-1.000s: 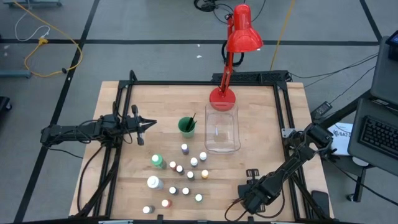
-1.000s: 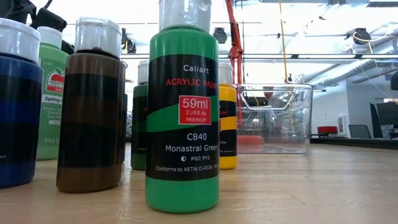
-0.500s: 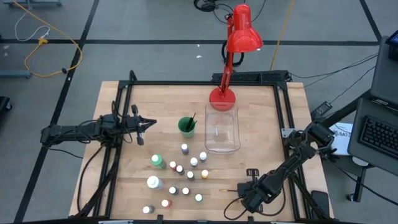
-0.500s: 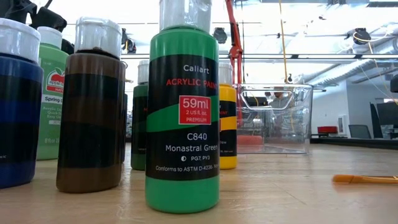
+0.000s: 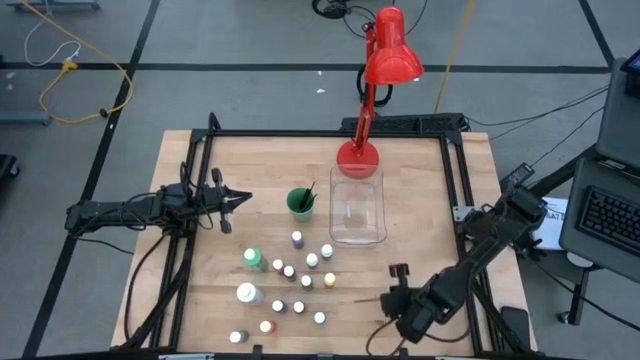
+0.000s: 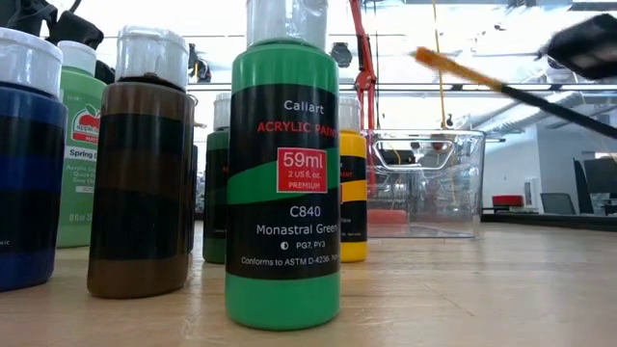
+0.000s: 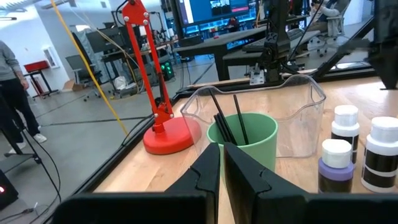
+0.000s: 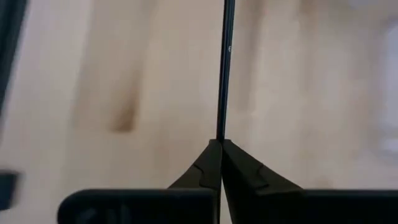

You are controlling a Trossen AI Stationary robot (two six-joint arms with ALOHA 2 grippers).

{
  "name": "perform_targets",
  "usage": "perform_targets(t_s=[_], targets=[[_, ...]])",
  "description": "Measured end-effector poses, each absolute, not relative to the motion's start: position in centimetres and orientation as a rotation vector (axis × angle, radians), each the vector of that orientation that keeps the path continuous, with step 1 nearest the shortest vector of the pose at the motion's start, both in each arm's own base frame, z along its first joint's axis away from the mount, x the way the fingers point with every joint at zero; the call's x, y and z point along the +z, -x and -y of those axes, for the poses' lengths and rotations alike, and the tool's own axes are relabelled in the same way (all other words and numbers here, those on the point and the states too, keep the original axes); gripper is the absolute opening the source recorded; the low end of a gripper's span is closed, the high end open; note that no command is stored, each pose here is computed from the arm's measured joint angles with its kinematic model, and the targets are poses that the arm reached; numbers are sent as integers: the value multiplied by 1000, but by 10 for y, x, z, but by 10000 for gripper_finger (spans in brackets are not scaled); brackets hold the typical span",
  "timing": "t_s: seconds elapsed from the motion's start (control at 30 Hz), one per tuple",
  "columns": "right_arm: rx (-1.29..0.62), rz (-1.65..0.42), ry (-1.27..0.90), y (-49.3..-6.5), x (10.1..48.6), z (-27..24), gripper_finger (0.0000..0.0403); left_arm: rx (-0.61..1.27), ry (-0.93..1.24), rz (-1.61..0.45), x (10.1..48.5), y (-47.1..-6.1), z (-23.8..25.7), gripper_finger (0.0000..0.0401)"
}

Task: Pick & Place Paint Supplies
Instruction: Put the yellow paintbrush into the green cup

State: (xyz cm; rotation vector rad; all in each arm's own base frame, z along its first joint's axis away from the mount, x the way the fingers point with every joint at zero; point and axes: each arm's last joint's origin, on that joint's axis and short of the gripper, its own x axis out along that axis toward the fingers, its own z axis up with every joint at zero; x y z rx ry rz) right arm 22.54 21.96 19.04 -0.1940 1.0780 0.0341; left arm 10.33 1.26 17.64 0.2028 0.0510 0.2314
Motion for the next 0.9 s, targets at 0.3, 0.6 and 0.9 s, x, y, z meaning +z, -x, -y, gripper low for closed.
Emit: perform_targets(t_s=[0.3,0.6,0.9], targets=[[5,-825,296,-231,224,-212,1,231,-205,-51,176,-103,-13,26],[-137,-399,551,-283,316,-175,1,233,-205,-40,178,-103,-13,26],[-662,-679,1064,-355,363,-93,0,231,-203,-56,176,-103,-13,26]])
